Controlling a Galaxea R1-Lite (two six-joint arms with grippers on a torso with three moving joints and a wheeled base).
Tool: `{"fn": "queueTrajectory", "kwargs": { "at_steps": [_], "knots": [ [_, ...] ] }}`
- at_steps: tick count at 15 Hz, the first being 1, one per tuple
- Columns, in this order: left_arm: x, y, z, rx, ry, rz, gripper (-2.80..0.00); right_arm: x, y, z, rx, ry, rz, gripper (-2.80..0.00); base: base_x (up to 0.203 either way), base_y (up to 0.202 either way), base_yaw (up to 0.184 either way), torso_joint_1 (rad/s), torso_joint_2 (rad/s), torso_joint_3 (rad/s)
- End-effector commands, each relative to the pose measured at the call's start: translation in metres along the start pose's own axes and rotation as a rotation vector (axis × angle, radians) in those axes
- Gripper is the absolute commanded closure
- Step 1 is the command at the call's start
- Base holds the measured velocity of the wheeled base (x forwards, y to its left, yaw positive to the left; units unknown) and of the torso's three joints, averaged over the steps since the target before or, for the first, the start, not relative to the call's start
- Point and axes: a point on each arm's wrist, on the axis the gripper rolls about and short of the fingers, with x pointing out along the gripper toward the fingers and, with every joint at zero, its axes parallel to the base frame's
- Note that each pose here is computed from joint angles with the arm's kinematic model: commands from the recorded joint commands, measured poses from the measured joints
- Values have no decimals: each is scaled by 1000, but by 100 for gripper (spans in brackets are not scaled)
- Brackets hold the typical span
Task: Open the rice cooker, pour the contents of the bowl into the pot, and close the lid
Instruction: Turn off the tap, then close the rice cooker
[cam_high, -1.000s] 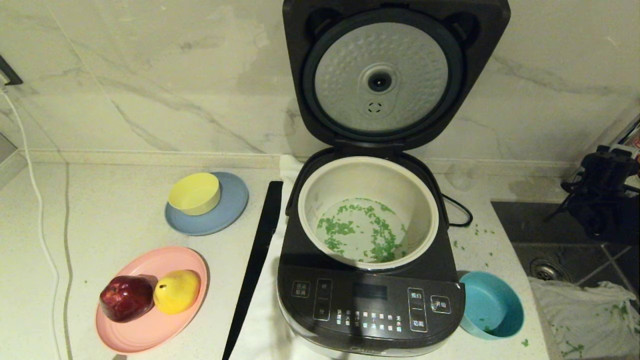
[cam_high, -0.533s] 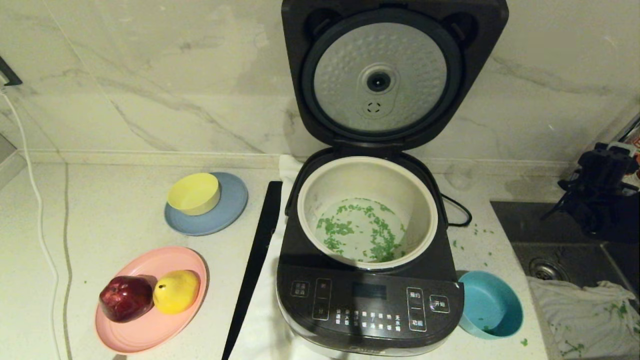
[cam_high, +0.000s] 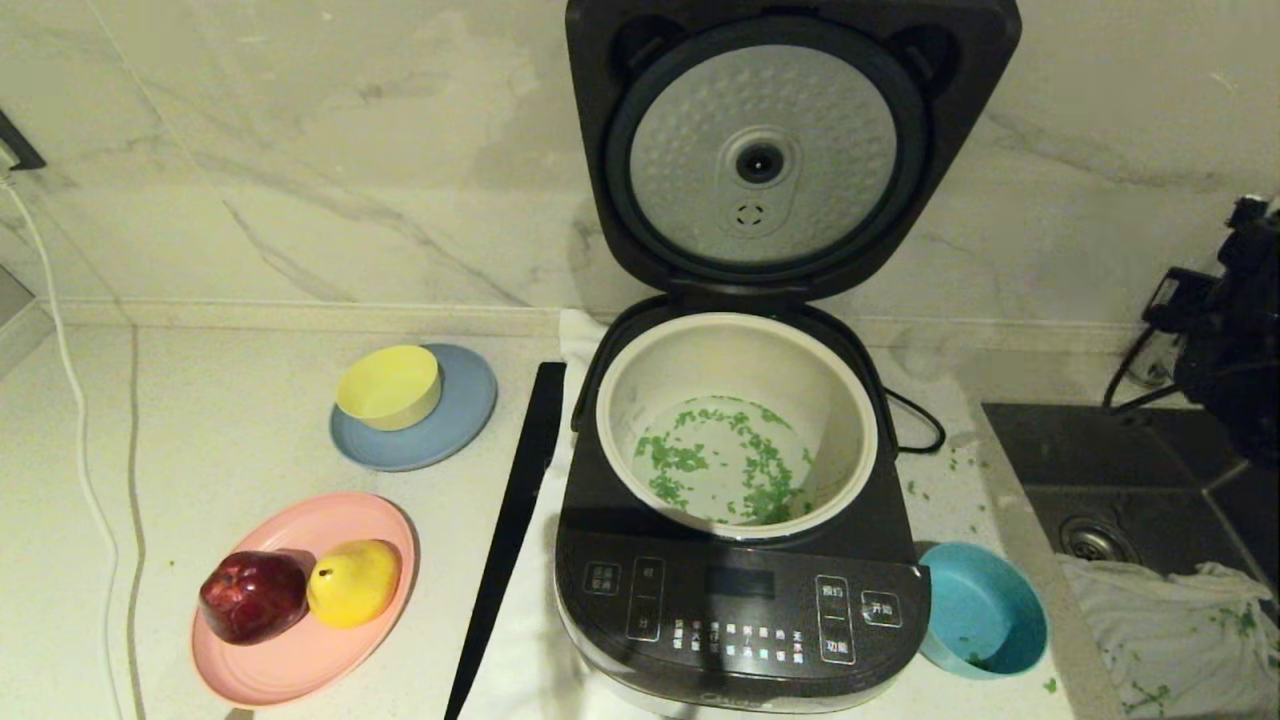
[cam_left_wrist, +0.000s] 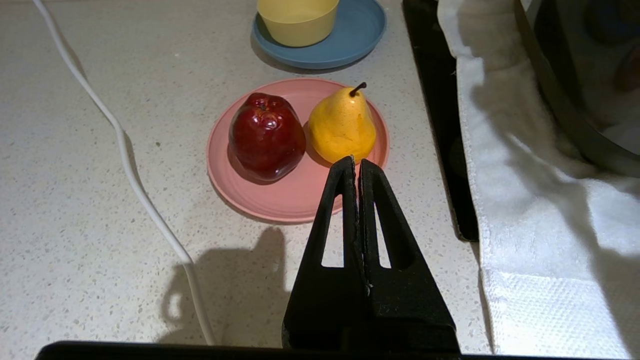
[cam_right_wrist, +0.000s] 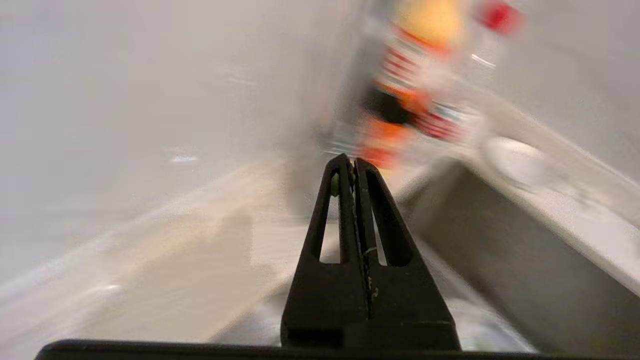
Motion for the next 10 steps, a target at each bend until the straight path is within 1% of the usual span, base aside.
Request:
{"fn": "queueTrajectory", "kwargs": {
  "at_steps": [1,3,4,5,6,8,10],
  "knots": [
    [0,0,-2,0,6,-1,0,-31,10,58,83,3,118,0,0,0,0,0,0,0],
    [0,0,-2,-1,6,-1,0,-40,22,84,152,108,227,0,0,0,0,0,0,0],
    [0,0,-2,1,6,-1,0,-44,25,99,208,167,295,0,0,0,0,0,0,0],
    [0,0,-2,1,6,-1,0,-49,27,114,272,245,383,0,0,0,0,0,0,0],
    [0,0,-2,-1,6,-1,0,-53,28,125,332,321,480,0,0,0,0,0,0,0],
    [0,0,-2,-1,6,-1,0,-59,28,138,445,489,715,0,0,0,0,0,0,0],
    [0,0,-2,0,6,-1,0,-59,23,145,519,605,912,0,0,0,0,0,0,0]
  ]
}}
